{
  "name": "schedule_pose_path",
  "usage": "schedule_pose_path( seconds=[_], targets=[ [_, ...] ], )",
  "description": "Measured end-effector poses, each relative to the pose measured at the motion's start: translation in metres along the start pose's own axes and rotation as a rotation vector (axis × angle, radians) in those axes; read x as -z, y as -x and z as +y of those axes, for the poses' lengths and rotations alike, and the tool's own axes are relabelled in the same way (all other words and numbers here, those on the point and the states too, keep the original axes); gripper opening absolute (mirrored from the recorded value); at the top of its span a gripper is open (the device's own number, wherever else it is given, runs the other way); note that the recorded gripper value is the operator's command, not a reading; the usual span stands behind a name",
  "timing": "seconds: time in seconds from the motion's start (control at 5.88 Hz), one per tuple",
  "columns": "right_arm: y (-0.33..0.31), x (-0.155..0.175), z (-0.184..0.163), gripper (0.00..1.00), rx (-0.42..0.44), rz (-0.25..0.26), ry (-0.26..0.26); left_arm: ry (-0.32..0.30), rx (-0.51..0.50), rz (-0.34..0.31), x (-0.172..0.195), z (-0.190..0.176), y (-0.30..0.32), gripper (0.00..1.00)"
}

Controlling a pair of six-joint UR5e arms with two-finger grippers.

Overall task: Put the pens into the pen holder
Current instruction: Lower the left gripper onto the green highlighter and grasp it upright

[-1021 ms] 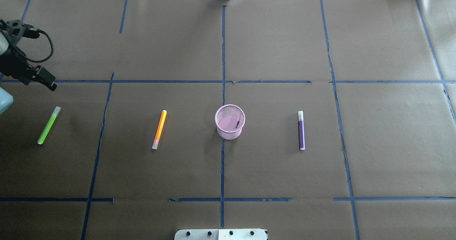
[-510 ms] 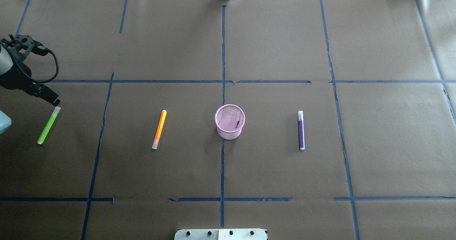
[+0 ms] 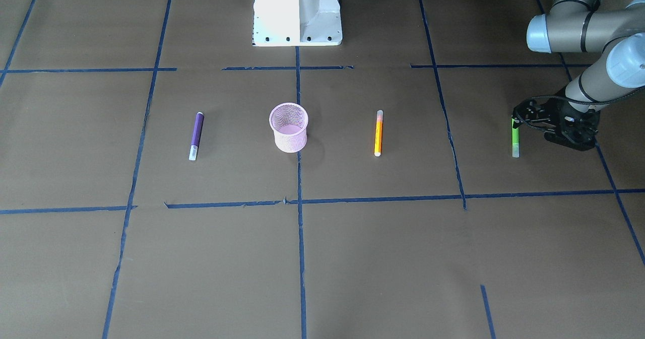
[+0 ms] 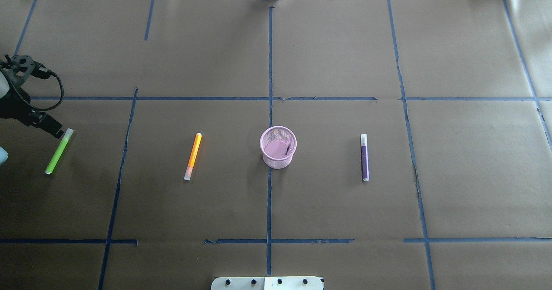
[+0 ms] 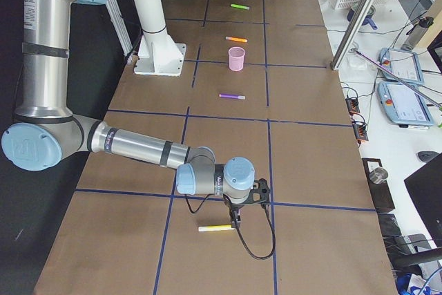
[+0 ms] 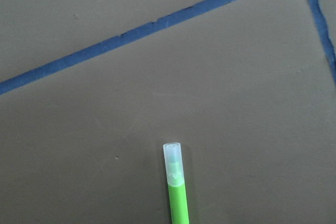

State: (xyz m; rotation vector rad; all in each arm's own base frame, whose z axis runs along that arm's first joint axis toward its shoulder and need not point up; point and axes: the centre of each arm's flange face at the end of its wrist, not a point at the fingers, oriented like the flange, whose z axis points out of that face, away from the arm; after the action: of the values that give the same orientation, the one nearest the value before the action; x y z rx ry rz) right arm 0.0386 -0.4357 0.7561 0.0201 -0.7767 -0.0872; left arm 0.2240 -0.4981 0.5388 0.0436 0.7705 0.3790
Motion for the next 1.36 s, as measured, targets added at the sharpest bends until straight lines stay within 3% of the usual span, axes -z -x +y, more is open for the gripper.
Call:
schedule_pose_path(
  seconds=[0.51,0.85,1.36],
  targets=[
    [-0.028,-0.039,0.029,1.00,-0.028,-0.003,0.054,0.009,0.015,-0.002,-0.016,-0.014,0.005,1.00],
    [-0.039,-0.068,0.043,1.00,0.003,0.000,0.049,0.008,0.019,0.001,-0.026,-0.016,0.006,1.00],
    [-0.033,-0.083,0.044,1.00,0.017,-0.002,0.058,0.021,0.026,-0.001,-0.034,-0.016,0.010,1.00]
  ],
)
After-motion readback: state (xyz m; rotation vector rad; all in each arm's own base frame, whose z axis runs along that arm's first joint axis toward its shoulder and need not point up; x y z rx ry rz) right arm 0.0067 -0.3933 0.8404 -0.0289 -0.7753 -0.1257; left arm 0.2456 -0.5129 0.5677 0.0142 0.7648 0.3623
